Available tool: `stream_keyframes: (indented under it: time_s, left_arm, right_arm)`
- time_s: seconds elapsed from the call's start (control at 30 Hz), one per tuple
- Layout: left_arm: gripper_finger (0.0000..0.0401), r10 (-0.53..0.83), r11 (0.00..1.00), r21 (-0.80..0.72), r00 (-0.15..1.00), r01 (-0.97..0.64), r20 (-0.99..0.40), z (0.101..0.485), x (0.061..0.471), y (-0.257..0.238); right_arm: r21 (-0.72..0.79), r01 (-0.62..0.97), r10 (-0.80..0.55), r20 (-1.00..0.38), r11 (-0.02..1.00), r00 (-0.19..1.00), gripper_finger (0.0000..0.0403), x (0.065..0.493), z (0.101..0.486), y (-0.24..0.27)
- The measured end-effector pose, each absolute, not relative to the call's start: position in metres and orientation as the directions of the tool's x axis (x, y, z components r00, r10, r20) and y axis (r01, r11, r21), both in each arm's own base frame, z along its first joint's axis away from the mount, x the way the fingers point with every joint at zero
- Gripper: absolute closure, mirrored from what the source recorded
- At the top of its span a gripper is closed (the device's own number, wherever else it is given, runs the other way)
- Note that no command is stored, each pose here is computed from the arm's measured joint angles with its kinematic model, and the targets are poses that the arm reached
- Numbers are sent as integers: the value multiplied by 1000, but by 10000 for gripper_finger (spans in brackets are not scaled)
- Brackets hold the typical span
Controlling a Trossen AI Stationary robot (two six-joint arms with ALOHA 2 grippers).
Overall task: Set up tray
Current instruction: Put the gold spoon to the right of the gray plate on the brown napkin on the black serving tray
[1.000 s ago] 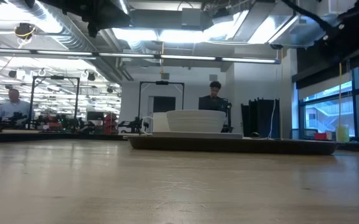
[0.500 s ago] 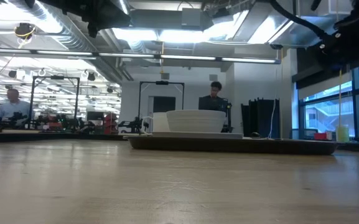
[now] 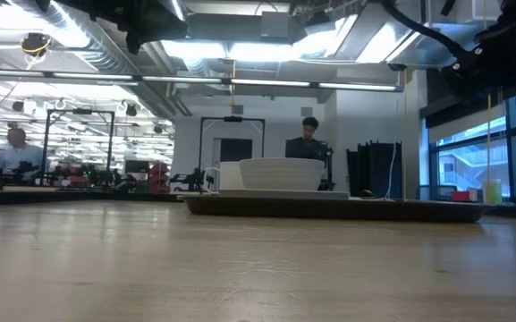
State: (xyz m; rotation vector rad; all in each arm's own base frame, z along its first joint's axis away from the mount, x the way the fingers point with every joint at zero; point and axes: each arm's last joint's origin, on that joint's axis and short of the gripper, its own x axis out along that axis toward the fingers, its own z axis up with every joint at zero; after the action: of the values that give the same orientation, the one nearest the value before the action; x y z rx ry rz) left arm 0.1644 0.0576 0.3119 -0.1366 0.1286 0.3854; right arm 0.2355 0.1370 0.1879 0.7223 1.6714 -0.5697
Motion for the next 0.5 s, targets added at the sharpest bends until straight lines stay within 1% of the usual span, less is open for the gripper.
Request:
stream_keyframes:
  time_s: [0.1,0.2,0.5]
  left_arm:
    - [320,365,918,-108,919,-382,-151,312,164,58]
    - [323,365,918,-107,919,-382,-151,312,164,58]
    - [320,366,920,-90,918,-382,-151,312,164,58]
  right_arm:
    - [-13,745,151,-977,666,-152,92,235,187,136]
    - [-37,747,137,-976,664,-171,91,237,181,137]
    - [-184,689,62,-946,701,-317,91,242,144,140]
